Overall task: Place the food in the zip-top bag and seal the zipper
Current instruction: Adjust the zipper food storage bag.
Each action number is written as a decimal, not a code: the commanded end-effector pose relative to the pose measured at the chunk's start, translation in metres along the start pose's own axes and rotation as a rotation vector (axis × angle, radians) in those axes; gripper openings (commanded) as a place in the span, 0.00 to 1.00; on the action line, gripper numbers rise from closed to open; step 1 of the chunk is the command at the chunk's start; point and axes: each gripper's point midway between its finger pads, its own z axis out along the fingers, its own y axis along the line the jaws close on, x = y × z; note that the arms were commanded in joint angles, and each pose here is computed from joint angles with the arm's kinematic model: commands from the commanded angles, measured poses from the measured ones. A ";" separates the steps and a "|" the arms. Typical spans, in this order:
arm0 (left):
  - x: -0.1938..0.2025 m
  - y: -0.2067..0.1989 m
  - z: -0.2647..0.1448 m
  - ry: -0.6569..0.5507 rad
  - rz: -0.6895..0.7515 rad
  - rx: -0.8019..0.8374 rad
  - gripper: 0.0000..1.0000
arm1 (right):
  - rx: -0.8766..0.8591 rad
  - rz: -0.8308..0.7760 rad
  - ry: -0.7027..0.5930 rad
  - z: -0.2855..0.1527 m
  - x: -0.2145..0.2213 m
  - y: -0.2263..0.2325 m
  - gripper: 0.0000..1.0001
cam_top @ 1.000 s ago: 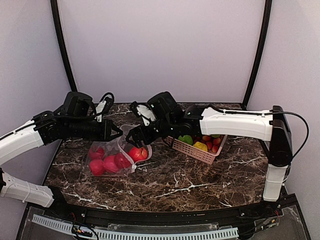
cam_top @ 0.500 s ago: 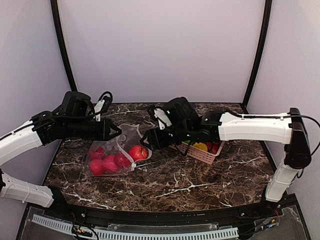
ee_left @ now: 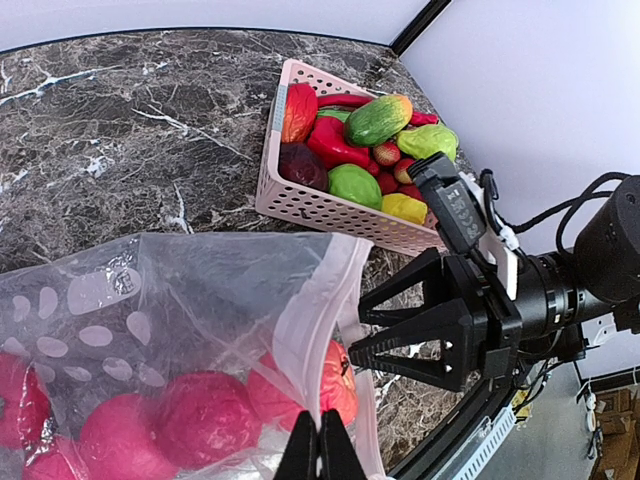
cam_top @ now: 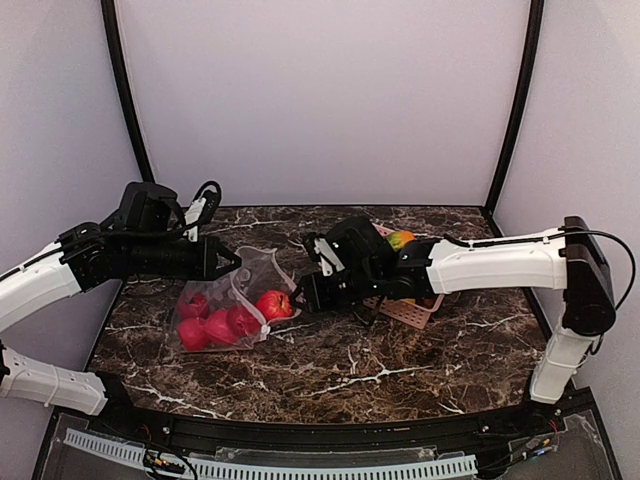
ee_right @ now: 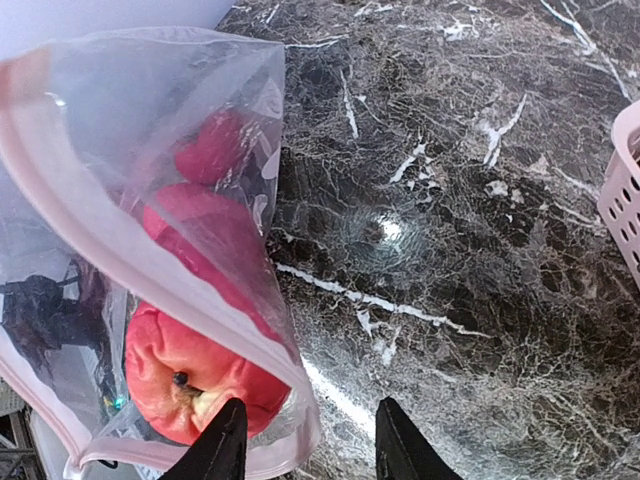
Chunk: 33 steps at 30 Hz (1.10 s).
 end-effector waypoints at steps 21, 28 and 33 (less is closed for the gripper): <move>-0.085 0.013 -0.089 -0.179 0.123 -0.235 0.01 | -0.433 -0.275 -0.267 -0.117 -0.084 0.138 0.00; -0.079 0.016 -0.086 -0.145 0.106 -0.228 0.01 | -0.499 -0.256 -0.266 -0.124 -0.082 0.148 0.00; -0.079 0.001 -0.076 -0.138 0.100 -0.136 0.01 | -0.563 -0.255 -0.263 -0.128 -0.081 0.157 0.00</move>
